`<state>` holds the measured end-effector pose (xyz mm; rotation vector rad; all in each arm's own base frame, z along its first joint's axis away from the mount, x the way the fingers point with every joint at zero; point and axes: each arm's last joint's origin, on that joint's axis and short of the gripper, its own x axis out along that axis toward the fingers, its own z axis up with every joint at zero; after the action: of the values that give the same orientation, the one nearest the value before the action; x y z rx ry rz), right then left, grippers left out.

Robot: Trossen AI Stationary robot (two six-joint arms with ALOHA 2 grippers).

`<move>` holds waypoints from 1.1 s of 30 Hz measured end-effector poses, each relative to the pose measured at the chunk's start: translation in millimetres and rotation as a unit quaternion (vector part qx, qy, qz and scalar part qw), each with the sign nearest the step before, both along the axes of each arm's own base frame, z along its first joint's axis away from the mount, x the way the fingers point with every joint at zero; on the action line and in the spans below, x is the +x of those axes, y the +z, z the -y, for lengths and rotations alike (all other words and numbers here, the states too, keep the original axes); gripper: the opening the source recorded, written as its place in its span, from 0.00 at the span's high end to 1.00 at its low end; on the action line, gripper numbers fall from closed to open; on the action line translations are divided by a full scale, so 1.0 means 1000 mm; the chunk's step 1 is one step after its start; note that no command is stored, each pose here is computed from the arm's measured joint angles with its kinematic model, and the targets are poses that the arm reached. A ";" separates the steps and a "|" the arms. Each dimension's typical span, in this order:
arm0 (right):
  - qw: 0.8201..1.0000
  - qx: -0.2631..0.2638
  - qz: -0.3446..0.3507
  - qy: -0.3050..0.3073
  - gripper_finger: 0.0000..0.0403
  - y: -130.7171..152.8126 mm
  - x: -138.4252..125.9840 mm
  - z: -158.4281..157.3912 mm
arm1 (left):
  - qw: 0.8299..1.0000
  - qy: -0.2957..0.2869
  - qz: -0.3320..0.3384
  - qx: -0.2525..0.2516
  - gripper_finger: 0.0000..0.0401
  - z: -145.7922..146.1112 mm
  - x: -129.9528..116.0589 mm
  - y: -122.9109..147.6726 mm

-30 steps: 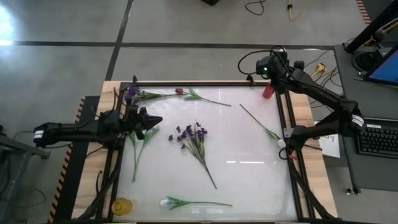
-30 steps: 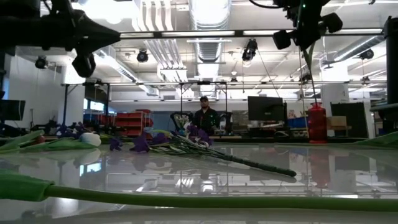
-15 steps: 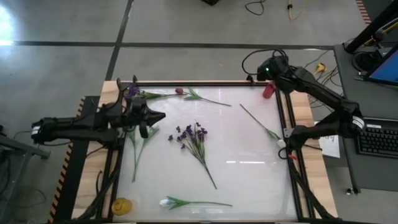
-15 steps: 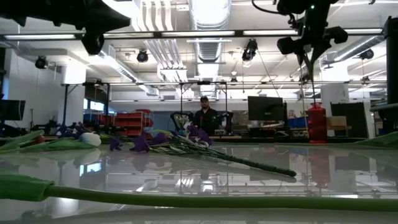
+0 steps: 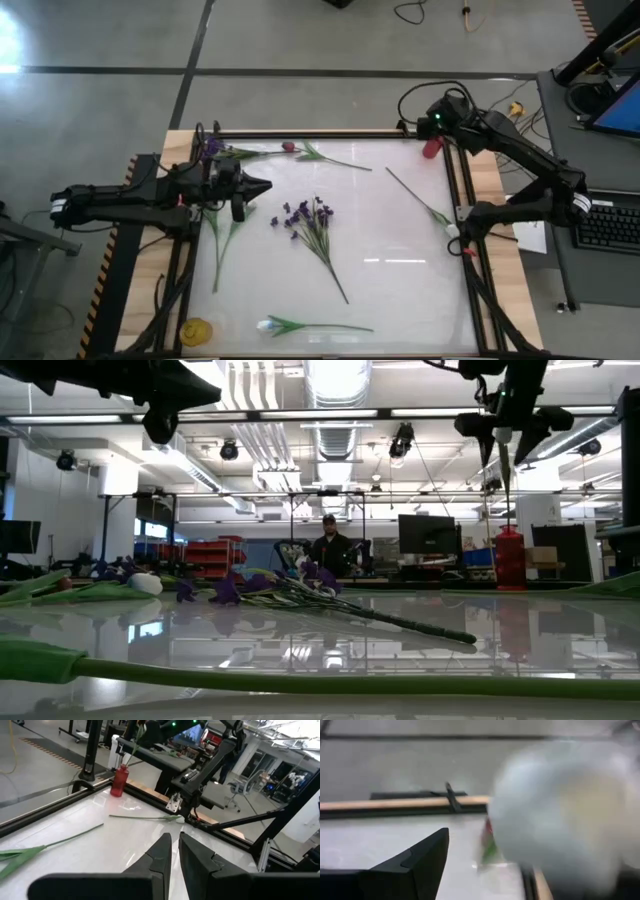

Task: Sort flowers into vase by color
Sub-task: Put the top right white tulip into the red flower vase

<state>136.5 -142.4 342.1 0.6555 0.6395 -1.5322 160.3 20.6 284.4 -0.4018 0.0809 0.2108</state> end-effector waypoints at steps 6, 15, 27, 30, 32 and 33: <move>0.999 0.042 -0.007 0.002 0.30 -0.003 -0.005 -0.006 | 1.000 -0.007 -0.001 -0.001 0.94 0.000 0.000 0.000; 0.992 0.114 0.029 0.052 0.31 0.015 -0.014 -0.022 | 1.000 -0.020 -0.001 -0.004 0.94 0.001 0.000 0.000; 0.963 0.133 0.050 0.230 0.35 0.019 0.011 -0.079 | 1.000 -0.023 -0.003 0.018 0.94 0.001 0.000 0.000; 0.941 0.184 0.041 0.281 0.38 0.008 0.026 -0.095 | 0.999 -0.023 -0.004 0.022 0.94 0.001 0.000 0.000; 0.930 0.226 0.028 0.289 0.39 -0.005 0.035 -0.104 | 0.999 -0.023 -0.005 0.023 0.94 0.001 0.000 0.000; 0.927 0.243 0.016 0.287 0.40 -0.013 0.039 -0.107 | 0.999 -0.023 -0.005 0.023 0.94 0.001 0.000 0.000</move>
<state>175.3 -35.0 329.4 0.7726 1.0935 -0.8149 160.7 19.6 284.4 -0.3523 0.0942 0.1682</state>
